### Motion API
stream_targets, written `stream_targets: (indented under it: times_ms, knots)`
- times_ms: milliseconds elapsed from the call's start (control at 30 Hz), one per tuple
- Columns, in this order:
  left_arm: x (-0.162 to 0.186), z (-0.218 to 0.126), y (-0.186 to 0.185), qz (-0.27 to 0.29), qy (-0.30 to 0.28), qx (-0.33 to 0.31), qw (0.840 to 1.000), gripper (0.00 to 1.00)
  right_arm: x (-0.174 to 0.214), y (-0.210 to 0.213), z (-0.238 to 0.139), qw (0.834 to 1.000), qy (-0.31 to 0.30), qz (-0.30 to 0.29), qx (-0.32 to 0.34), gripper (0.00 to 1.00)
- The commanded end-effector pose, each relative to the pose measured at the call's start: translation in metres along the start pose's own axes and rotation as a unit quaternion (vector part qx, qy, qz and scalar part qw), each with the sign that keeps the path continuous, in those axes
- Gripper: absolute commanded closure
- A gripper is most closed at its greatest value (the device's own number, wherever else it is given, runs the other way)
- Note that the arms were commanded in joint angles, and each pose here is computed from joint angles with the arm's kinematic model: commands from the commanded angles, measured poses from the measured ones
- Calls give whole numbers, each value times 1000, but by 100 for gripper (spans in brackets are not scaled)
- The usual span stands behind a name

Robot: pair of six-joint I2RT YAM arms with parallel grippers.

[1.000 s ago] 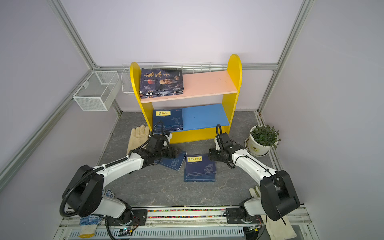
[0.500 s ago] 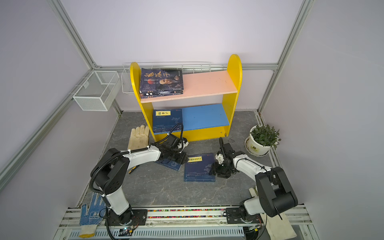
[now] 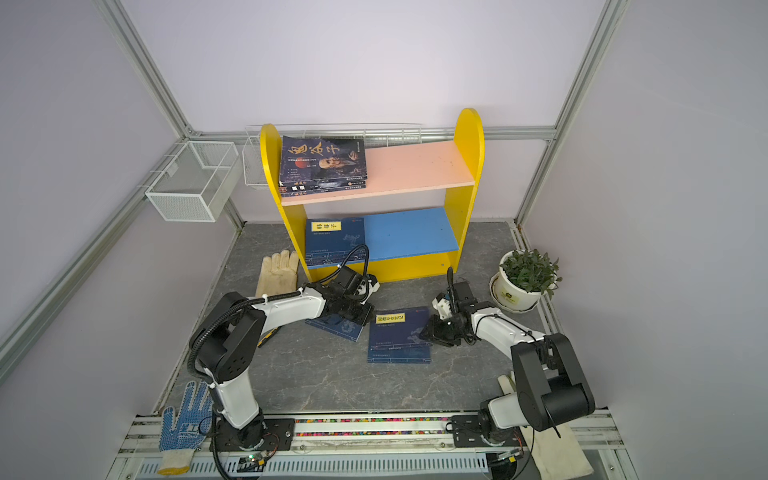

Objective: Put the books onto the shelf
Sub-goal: 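Open the right gripper and move both grippers down to the next table book, then grasp the blue book's edges with both grippers and lift it upright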

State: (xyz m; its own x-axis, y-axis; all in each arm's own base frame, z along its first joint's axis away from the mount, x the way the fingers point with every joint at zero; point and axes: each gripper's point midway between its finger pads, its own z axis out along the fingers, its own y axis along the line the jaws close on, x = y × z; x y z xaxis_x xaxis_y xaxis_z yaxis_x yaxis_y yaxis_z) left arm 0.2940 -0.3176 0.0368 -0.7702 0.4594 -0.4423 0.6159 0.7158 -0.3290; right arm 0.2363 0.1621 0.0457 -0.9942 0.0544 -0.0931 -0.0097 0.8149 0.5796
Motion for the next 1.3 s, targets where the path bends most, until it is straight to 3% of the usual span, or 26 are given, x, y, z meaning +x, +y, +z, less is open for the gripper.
stream_targets:
  times_ms: [0, 300, 533, 600, 700, 800, 900, 1000, 1100, 1167, 1267]
  knots:
    - [32, 14, 6, -5, 60, -7, 998, 90, -24, 34, -24, 997, -42, -58, -41, 60]
    - [31, 15, 5, -6, 60, -4, 998, 96, -29, 49, -41, 995, -56, -75, -45, 66]
    - [26, 11, 6, -8, 48, -10, 999, 96, -27, 55, -39, 994, -61, -59, -74, 87]
    - [20, 6, 7, -9, 34, -17, 999, 90, -28, 55, -40, 993, -69, -57, -72, 91]
    - [2, -11, 7, -17, -7, -21, 1000, 73, -34, 57, -47, 992, -87, -61, -72, 93]
    - [-20, -41, 8, -36, -75, -16, 996, 48, -43, 67, -61, 986, -112, -67, -100, 93]
    - [-37, -85, 24, -75, -157, -27, 984, 34, -53, 84, -80, 978, -140, -78, -137, 93]
    - [-44, -134, 52, -155, -248, -29, 956, 30, -62, 107, -105, 964, -172, -106, -174, 93]
    - [-33, -179, 87, -245, -333, -61, 908, 30, -73, 135, -130, 946, -203, -134, -214, 93]
    - [-11, -203, 118, -315, -381, -134, 859, 30, -83, 150, -143, 934, -224, -141, -240, 93]
    - [55, -229, 163, -451, -397, -254, 758, 31, -103, 180, -165, 914, -257, -162, -267, 93]
